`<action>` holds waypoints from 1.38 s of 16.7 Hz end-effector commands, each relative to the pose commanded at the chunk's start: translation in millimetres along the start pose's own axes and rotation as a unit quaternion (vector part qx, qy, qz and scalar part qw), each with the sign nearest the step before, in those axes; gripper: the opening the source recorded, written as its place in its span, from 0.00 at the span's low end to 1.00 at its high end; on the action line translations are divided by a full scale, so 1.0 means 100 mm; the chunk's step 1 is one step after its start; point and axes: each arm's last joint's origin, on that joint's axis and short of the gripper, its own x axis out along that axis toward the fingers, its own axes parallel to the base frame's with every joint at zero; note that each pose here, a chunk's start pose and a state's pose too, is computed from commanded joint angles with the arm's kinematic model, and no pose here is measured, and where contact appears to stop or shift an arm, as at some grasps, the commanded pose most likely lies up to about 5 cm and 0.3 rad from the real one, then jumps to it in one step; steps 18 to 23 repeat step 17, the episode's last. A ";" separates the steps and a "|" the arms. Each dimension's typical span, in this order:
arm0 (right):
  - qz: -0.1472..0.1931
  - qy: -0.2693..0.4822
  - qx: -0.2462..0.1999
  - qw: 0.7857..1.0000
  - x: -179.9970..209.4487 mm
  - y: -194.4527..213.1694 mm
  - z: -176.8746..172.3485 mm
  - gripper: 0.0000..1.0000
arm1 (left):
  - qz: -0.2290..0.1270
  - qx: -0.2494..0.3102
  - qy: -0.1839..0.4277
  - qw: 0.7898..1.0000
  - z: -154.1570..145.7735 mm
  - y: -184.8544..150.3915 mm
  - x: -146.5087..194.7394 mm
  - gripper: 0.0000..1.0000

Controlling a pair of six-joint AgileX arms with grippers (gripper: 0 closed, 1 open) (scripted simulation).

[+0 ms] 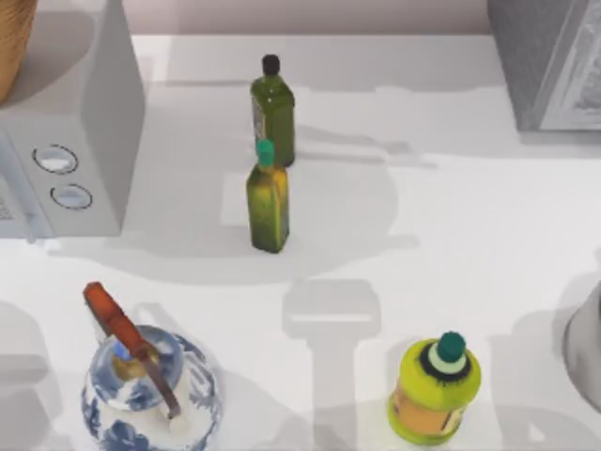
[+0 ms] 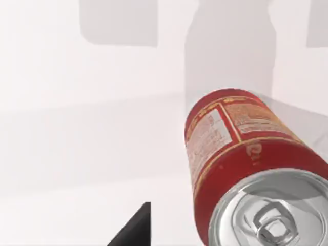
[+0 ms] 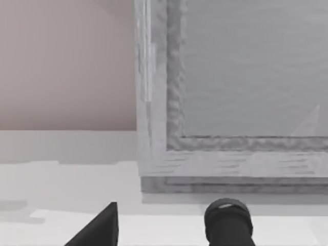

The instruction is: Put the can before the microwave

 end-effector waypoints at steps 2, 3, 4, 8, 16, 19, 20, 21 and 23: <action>0.000 0.000 0.000 1.000 0.00 0.00 0.00 1.00 | 0.000 0.000 0.000 1.000 0.00 0.00 0.00 1.00; 0.000 0.000 0.000 1.000 0.00 0.00 0.00 1.00 | 0.000 0.000 0.000 1.000 0.00 0.00 0.00 1.00; 0.000 0.000 0.000 1.000 0.00 0.00 0.00 1.00 | 0.000 0.000 0.000 1.000 0.00 0.00 0.00 1.00; 0.000 0.000 0.000 1.000 0.00 0.00 0.00 1.00 | 0.000 0.000 0.000 1.000 0.00 0.00 0.00 1.00; 0.000 0.000 0.000 1.000 0.00 0.00 0.00 1.00 | 0.000 0.000 0.000 1.000 0.04 0.00 -0.39 1.00; 0.000 0.000 0.000 1.000 0.00 0.00 0.00 1.00 | 0.000 0.000 0.000 1.000 0.04 0.00 -0.40 1.00; 0.000 0.000 0.000 1.000 0.00 0.00 0.00 1.00 | 0.000 0.000 0.000 1.000 0.04 0.00 -0.40 1.00; 0.000 0.000 0.000 1.000 0.00 0.00 0.00 1.00 | 0.000 0.000 0.000 1.000 0.04 0.00 -0.40 1.00; 0.000 0.000 0.000 1.000 0.00 0.00 0.00 1.00 | 0.000 0.000 0.000 1.000 0.04 0.00 -0.40 1.00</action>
